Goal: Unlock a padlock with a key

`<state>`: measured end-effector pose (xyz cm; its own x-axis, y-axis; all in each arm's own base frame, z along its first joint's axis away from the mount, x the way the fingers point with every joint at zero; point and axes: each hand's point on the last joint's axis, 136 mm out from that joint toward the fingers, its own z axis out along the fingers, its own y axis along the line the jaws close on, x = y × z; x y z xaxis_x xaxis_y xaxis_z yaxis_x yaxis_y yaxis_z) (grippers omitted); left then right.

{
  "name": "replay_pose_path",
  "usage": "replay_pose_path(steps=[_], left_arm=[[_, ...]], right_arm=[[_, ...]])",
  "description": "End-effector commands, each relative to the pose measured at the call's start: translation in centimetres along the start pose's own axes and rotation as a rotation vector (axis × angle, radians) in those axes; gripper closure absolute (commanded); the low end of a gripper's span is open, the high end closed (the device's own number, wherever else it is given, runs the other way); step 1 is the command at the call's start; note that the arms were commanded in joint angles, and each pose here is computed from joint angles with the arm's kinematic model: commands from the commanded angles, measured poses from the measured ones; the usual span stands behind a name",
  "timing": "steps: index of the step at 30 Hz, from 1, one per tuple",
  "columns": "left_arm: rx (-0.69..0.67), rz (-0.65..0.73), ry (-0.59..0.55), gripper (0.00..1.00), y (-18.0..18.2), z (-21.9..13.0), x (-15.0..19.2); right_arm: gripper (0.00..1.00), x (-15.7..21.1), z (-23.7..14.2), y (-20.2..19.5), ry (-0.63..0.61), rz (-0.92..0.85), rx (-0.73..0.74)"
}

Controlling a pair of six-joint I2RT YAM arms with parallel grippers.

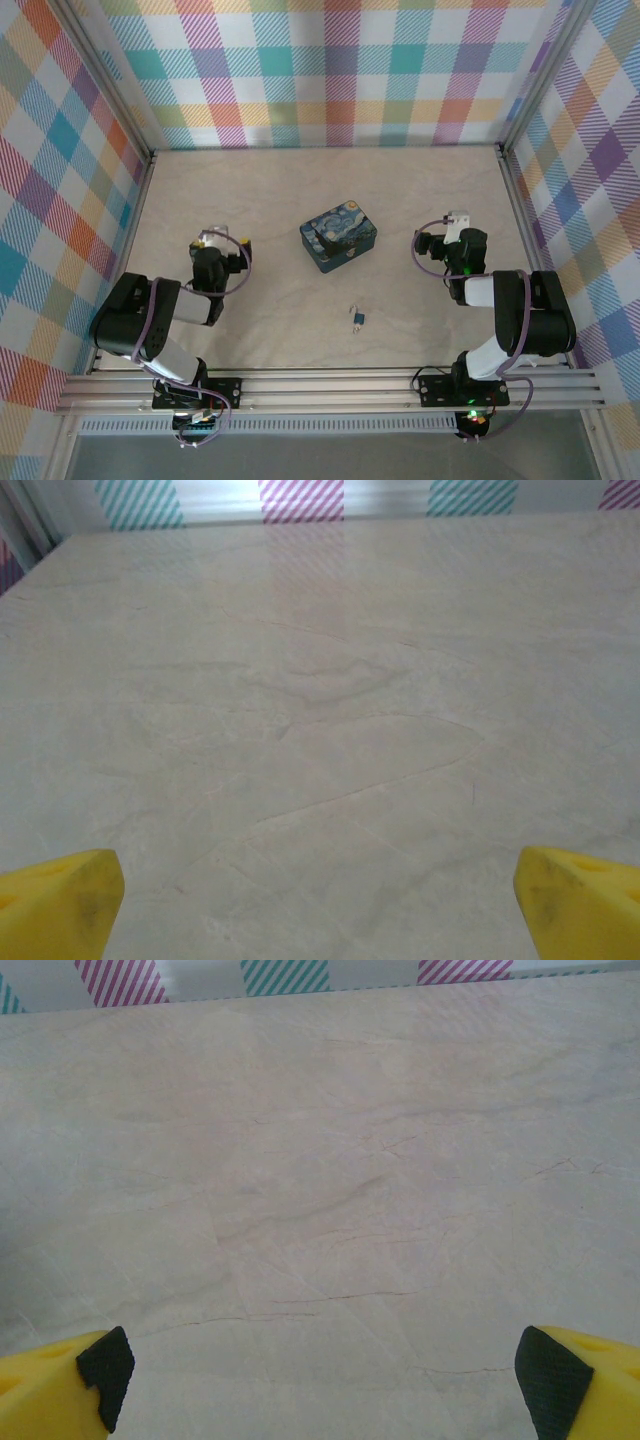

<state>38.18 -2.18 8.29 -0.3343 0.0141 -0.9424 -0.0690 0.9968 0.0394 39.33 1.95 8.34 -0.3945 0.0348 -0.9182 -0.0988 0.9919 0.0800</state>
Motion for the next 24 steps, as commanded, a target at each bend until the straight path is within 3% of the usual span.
replay_pose_path(steps=[1,24], left_arm=[[0.012,-0.075,0.077,0.0,1.17,1.73,-0.2],[0.017,-0.081,0.08,0.0,1.32,1.74,-0.09]], right_arm=[[0.0,-0.96,0.08,0.32,-0.023,0.011,-0.021],[0.0,-0.88,0.18,0.36,-0.016,0.008,-0.019]])
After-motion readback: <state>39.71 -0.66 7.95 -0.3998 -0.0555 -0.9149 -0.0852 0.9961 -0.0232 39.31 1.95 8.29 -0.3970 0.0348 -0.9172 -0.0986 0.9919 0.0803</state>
